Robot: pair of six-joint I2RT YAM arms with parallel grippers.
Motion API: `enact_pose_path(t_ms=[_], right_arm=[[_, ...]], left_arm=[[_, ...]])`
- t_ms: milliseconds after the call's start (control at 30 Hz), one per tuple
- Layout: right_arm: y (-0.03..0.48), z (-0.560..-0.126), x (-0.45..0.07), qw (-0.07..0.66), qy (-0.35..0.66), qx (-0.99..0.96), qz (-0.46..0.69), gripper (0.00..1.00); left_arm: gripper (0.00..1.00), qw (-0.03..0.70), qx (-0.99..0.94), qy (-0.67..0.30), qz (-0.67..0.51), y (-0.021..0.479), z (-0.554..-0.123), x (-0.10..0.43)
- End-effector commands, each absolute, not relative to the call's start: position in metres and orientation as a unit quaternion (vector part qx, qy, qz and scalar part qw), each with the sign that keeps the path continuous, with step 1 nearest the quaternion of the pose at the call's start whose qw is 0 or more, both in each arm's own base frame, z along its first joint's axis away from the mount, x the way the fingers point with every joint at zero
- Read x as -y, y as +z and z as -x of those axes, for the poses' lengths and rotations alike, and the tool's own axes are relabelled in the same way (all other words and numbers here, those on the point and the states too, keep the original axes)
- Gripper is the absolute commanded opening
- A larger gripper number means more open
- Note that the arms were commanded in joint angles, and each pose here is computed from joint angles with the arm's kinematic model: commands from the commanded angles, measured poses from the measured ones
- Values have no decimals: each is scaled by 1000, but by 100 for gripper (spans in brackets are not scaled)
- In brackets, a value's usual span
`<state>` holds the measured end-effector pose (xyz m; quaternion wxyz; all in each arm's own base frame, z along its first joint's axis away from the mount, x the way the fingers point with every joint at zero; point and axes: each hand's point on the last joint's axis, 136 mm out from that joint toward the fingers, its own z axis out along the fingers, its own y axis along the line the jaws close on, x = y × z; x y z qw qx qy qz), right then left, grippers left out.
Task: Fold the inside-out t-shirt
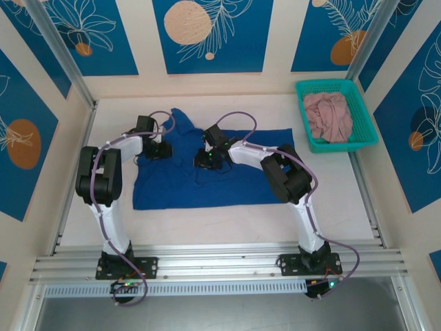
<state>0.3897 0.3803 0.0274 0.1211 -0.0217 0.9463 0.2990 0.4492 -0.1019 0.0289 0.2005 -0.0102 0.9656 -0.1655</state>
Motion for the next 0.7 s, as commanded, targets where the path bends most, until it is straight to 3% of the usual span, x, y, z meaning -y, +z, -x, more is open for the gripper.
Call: enact_pose_path(t_ms=[0, 167, 433, 567, 667], right_arm=[[28, -396, -379, 116, 300, -947, 15, 16], [32, -399, -370, 120, 299, -947, 11, 7], [42, -402, -362, 127, 303, -944, 14, 8], [42, -401, -361, 124, 306, -944, 19, 15], [54, -403, -360, 133, 314, -939, 30, 21]], left_arm=[[20, 187, -969, -158, 8, 29, -448, 103], [11, 194, -970, -148, 11, 34, -451, 99], [4, 201, -971, -124, 26, 37, -457, 83], [12, 198, -973, -118, 31, 35, -459, 79], [29, 198, -972, -118, 31, 37, -462, 79]])
